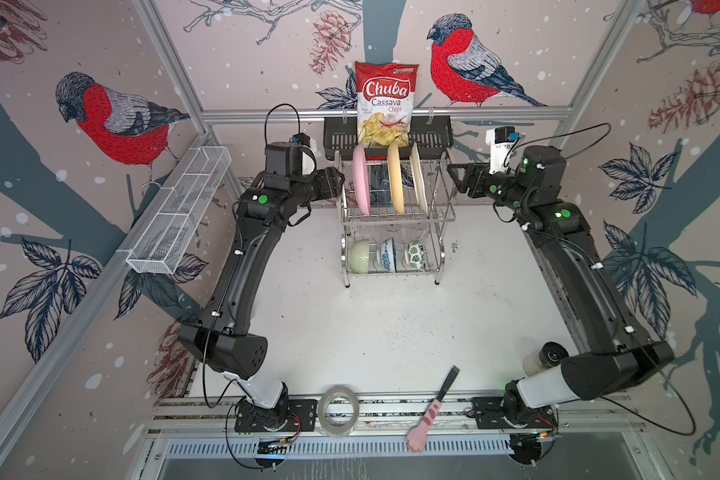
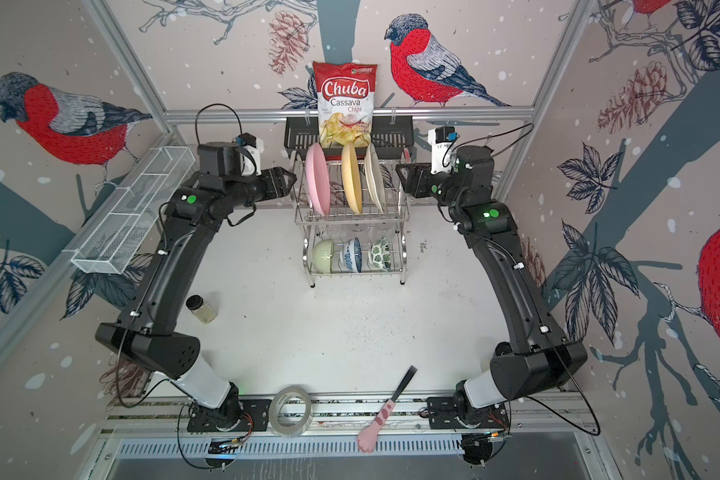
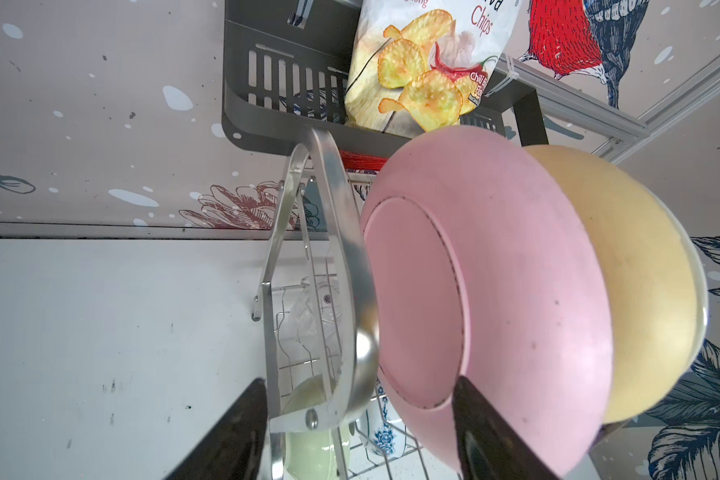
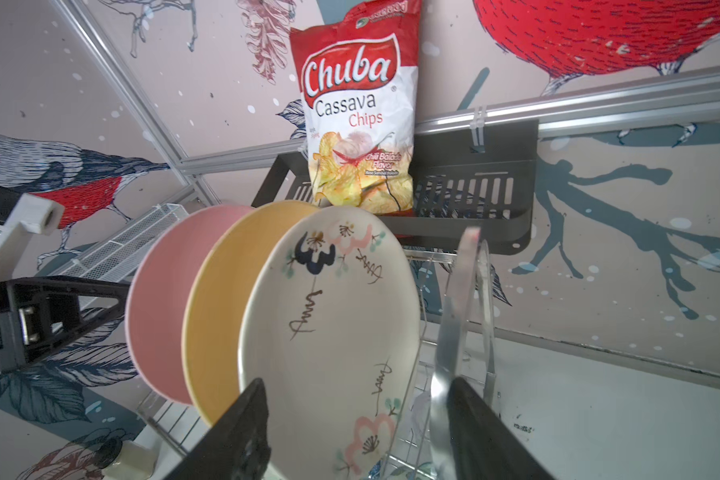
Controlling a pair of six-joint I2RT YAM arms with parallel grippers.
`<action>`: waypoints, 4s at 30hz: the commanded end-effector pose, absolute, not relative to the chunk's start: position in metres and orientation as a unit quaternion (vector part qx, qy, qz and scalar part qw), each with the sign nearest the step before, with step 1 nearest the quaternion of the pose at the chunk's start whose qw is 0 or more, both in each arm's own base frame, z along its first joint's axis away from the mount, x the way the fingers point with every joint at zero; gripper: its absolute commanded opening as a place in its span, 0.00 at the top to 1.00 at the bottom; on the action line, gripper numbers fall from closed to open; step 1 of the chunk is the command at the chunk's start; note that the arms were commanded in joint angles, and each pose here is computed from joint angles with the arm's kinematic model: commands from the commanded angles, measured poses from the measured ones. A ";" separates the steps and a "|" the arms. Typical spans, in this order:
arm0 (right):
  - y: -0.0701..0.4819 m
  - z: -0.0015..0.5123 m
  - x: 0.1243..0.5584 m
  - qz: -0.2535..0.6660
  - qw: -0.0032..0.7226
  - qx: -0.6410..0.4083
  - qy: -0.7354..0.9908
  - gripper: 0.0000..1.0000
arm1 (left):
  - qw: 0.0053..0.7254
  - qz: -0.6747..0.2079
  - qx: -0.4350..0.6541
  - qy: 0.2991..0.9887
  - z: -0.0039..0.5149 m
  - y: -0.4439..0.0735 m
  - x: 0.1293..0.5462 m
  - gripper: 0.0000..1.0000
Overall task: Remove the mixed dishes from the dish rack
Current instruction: 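Close right gripper on the white plate rim and lift it upward, then pull the white plate out of the rack toward the robot with right gripper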
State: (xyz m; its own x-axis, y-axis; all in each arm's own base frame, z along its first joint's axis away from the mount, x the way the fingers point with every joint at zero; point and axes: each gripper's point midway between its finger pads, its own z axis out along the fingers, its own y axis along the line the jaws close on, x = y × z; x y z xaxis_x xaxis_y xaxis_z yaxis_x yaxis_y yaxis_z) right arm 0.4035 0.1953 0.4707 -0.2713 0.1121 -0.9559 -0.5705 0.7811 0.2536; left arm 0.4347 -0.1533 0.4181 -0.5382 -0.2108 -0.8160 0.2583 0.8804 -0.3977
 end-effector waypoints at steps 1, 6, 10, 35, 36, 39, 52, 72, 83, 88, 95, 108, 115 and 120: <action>0.215 0.476 0.389 0.298 0.581 -0.201 0.731 0.37 | 0.486 -0.242 0.019 0.840 0.415 -0.151 0.430 0.34; 0.238 0.472 0.387 0.287 0.575 -0.228 0.732 0.45 | 0.464 -0.241 0.022 0.852 0.390 -0.151 0.419 0.34; 0.247 0.467 0.399 0.288 0.563 -0.231 0.740 0.52 | 0.453 -0.240 0.024 0.858 0.378 -0.153 0.418 0.34; 0.283 0.430 0.447 0.283 0.528 -0.238 0.765 0.75 | 0.438 -0.234 0.025 0.867 0.362 -0.160 0.445 0.37; 0.282 0.429 0.448 0.281 0.528 -0.235 0.766 0.76 | 0.439 -0.233 0.024 0.868 0.361 -0.159 0.446 0.37; 0.280 0.425 0.453 0.274 0.528 -0.226 0.772 0.79 | 0.437 -0.234 0.025 0.868 0.361 -0.160 0.448 0.37; 0.277 0.419 0.454 0.281 0.518 -0.197 0.784 0.93 | 0.436 -0.229 0.026 0.870 0.360 -0.160 0.451 0.37; 0.260 0.466 0.450 0.371 0.548 -0.135 0.738 1.00 | 0.435 -0.227 0.025 0.871 0.357 -0.159 0.452 0.37; 0.250 0.501 0.445 0.377 0.579 -0.130 0.711 1.00 | 0.433 -0.230 0.025 0.871 0.355 -0.161 0.454 0.37; 0.248 0.512 0.444 0.374 0.588 -0.133 0.705 1.00 | 0.435 -0.230 0.025 0.870 0.358 -0.161 0.453 0.37; 0.240 0.533 0.437 0.361 0.608 -0.135 0.694 1.00 | 0.438 -0.232 0.023 0.868 0.362 -0.161 0.453 0.37; 0.238 0.560 0.355 0.335 0.640 -0.159 0.673 1.00 | 0.467 -0.238 0.016 0.851 0.401 -0.148 0.432 0.29; 0.245 0.557 0.279 0.350 0.636 -0.189 0.661 1.00 | 0.482 -0.228 0.001 0.846 0.418 -0.129 0.400 0.14; 0.262 0.532 0.223 0.362 0.614 -0.219 0.666 1.00 | 0.469 -0.238 0.001 0.851 0.414 -0.123 0.370 0.08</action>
